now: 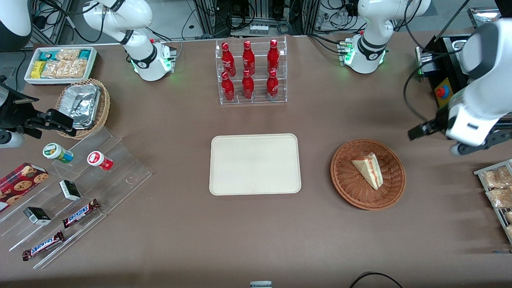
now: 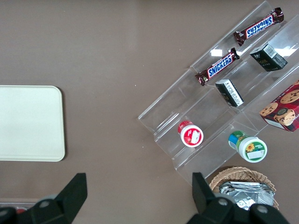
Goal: Place sandwich from basket to tray
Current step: 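Move the left gripper down over the wrapped sandwich in the wicker basket, then close the left gripper on the sandwich and lift it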
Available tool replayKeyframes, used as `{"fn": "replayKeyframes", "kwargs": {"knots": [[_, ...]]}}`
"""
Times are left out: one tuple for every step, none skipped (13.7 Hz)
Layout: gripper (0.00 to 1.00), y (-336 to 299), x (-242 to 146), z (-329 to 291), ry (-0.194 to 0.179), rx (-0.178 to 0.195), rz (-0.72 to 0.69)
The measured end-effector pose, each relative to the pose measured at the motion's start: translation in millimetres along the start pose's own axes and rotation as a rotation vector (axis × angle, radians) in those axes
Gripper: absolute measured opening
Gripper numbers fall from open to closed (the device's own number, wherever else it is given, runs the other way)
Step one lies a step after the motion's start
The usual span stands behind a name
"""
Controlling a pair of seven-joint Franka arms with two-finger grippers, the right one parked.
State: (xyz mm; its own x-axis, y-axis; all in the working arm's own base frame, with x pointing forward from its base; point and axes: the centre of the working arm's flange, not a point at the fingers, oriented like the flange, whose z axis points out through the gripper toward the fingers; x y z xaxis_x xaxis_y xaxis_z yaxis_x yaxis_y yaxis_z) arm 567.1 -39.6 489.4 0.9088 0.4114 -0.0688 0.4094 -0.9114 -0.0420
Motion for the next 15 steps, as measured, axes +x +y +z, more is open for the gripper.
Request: {"fn": "replayKeyframes", "kwargs": {"knots": [[1.0, 4.1, 0.5, 21.7, 0.013, -0.013, -0.058], [1.0, 7.1, -0.6, 42.4, 0.026, -0.024, -0.104], [1.0, 10.8, -3.9, 63.3, 0.042, -0.036, -0.137], [1.0, 16.8, -10.1, 85.2, 0.057, -0.049, -0.158], [1.0, 25.3, -18.5, 107.8, 0.068, -0.059, -0.173], [1.0, 34.1, -26.8, 128.9, 0.073, -0.066, -0.178], [1.0, 41.4, -32.6, 146.9, 0.075, -0.069, -0.179], [1.0, 46.0, -35.1, 160.4, 0.072, -0.069, -0.178], [1.0, 48.0, -34.7, 169.7, 0.068, -0.068, -0.178], [1.0, 48.6, -33.2, 177.1, 0.065, -0.066, -0.179], [1.0, 48.7, -32.4, 183.2, 0.059, -0.062, -0.18], [1.0, 48.7, -32.1, 189.2, 0.051, -0.057, -0.18], [1.0, 48.8, -32.0, 194.7, 0.043, -0.052, -0.18], [1.0, 48.9, -31.9, 199.7, 0.037, -0.047, -0.18], [1.0, 49.1, -31.8, 203.9, 0.031, -0.044, -0.18]]}}
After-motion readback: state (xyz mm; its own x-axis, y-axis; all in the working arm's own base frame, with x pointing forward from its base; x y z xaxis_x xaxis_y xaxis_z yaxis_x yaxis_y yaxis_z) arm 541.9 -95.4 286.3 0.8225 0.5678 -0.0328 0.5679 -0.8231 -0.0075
